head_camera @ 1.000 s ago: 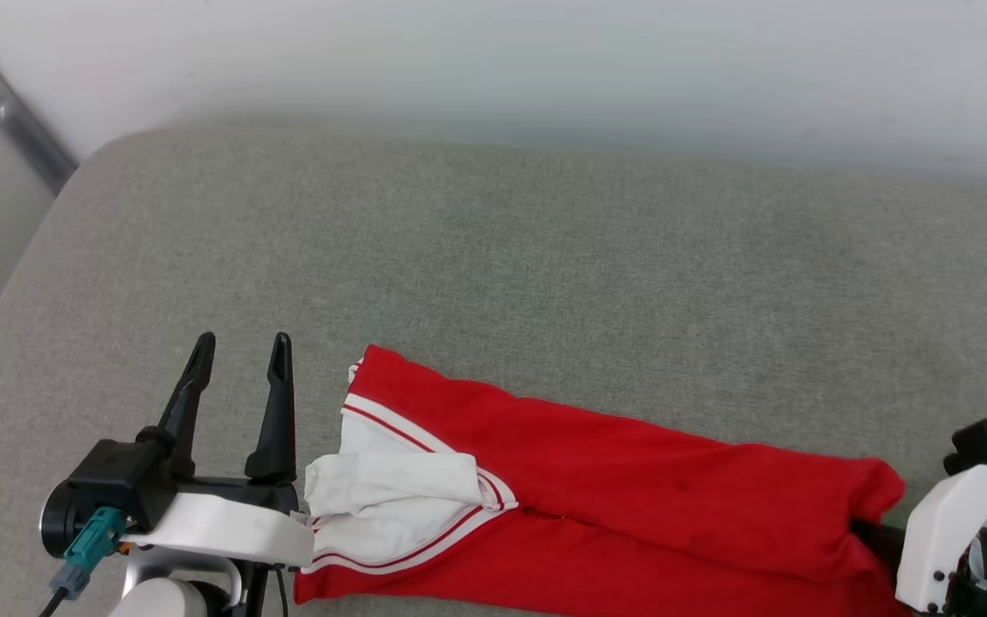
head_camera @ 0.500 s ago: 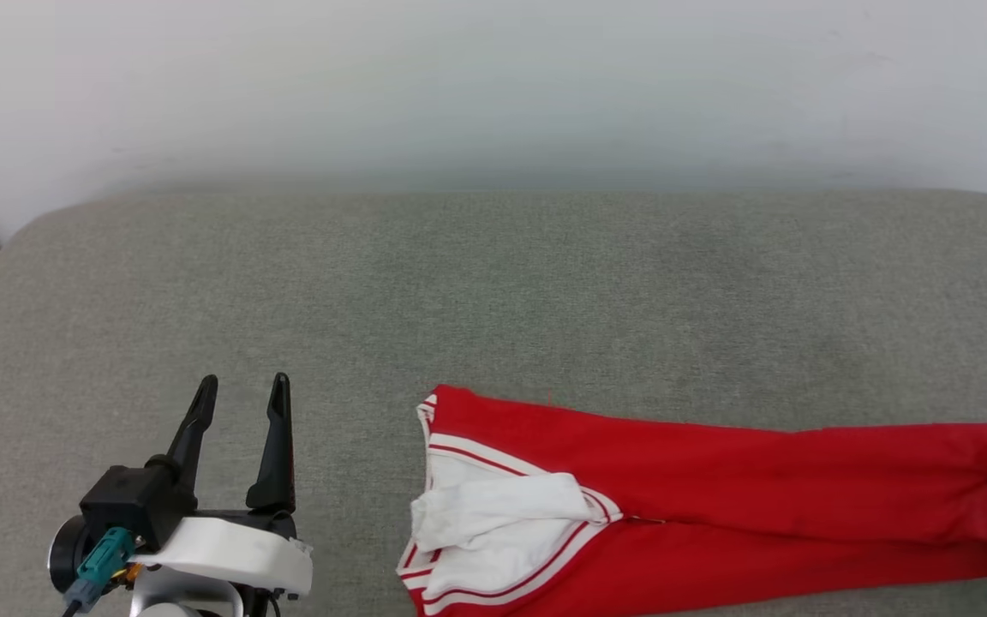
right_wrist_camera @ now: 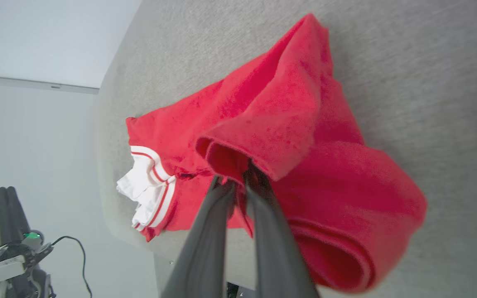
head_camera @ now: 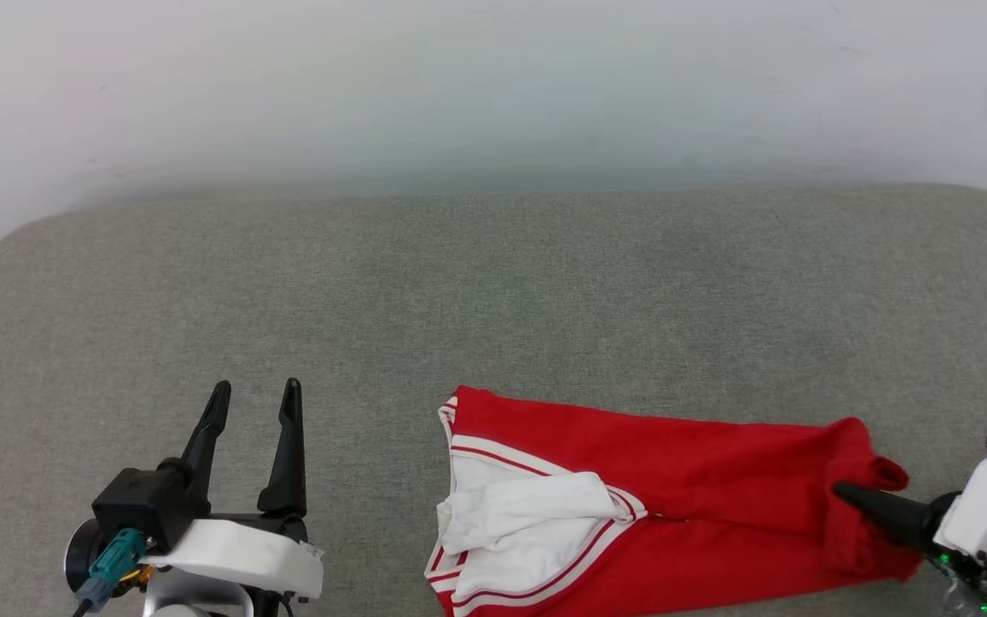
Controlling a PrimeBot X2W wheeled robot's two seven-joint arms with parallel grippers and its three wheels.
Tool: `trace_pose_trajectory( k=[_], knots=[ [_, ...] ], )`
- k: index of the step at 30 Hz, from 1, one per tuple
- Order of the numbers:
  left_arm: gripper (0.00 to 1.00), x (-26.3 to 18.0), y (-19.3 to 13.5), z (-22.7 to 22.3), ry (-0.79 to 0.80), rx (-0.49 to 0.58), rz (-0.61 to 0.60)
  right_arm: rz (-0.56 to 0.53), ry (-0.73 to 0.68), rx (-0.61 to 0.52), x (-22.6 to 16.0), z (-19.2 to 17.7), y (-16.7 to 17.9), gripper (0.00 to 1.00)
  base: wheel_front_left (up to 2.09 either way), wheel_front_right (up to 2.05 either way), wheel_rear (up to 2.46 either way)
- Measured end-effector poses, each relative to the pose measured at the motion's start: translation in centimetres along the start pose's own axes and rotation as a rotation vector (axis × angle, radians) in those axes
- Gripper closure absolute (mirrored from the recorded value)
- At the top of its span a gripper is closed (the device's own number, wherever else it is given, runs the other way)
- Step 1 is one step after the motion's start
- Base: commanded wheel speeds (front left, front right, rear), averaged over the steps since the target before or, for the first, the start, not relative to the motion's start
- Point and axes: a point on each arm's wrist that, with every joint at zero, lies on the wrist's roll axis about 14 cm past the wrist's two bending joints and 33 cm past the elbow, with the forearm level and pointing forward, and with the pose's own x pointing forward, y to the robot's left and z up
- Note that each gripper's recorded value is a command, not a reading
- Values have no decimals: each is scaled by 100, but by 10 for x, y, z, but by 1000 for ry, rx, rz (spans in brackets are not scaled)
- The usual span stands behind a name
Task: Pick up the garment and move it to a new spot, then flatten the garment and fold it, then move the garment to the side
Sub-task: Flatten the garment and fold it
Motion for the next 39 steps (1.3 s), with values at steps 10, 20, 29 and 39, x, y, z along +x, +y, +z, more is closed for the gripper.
trace_pose_trajectory(
  k=[10, 20, 29, 39],
  knots=[
    [0, -5, 5, 10, -17, 11, 7, 330, 201, 81, 28, -51, 89, 100, 0, 0, 0],
    [0, -2, 15, 8, -8, 27, 29, 487, 342, 3, 74, -111, 170, 100, 0, 0, 0],
    [0, 4, 22, -5, 21, 19, 49, 457, 349, -49, 109, -133, 185, 0, 0, 0, 0],
    [0, 11, 21, -10, 25, 13, 41, 489, 279, -265, 108, -124, 208, 0, 0, 0, 0]
  ],
)
